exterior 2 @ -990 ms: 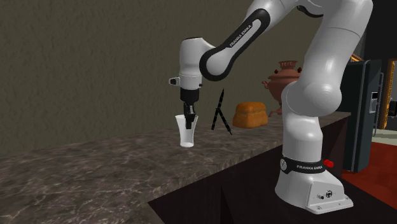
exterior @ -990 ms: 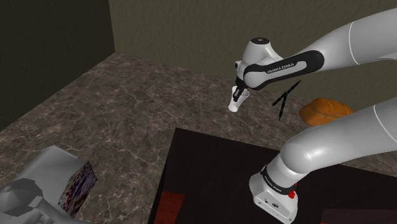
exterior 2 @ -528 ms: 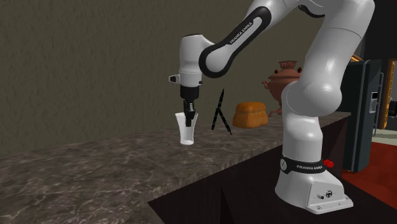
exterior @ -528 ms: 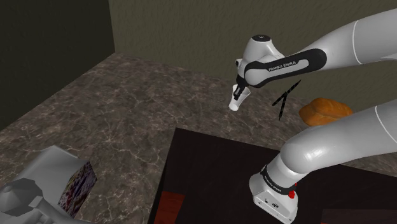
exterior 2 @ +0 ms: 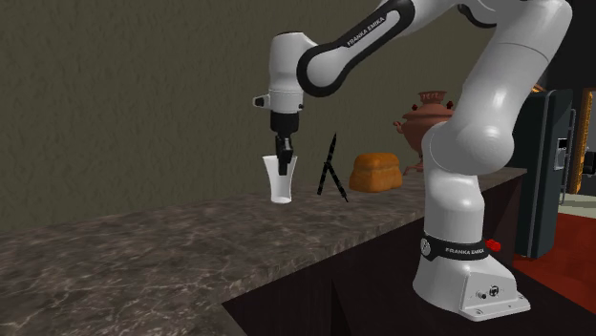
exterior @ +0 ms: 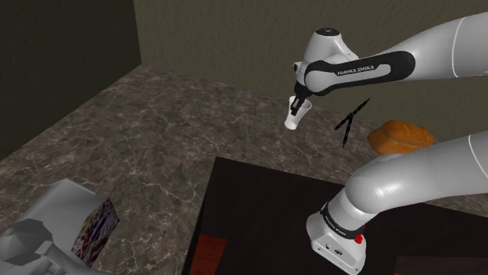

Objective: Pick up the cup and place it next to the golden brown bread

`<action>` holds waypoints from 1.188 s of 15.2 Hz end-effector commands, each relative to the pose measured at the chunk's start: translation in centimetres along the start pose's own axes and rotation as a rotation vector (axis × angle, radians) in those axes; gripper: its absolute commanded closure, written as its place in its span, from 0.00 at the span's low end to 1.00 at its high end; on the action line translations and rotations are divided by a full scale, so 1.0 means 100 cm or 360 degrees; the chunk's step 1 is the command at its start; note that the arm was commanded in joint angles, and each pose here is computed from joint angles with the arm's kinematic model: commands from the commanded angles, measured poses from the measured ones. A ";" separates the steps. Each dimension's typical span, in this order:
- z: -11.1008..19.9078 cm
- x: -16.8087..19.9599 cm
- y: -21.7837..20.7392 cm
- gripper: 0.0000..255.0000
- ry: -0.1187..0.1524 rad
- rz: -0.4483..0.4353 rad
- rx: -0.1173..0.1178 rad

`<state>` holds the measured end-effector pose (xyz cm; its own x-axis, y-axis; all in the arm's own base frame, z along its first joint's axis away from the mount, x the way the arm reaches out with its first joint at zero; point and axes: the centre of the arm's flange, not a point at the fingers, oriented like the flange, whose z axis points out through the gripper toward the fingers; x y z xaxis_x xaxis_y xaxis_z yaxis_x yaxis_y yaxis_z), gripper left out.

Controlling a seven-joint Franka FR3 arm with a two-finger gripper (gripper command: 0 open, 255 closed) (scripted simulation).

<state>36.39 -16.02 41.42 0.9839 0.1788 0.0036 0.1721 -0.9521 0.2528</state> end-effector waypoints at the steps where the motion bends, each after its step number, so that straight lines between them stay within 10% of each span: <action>1: -0.010 0.000 0.002 1.00 0.0000 0.0000 0.0000; 18: -0.097 0.000 0.025 1.00 0.0000 0.0000 0.0000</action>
<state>36.37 -15.98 50.86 0.9839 0.1789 0.0036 0.1722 -0.9521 0.2527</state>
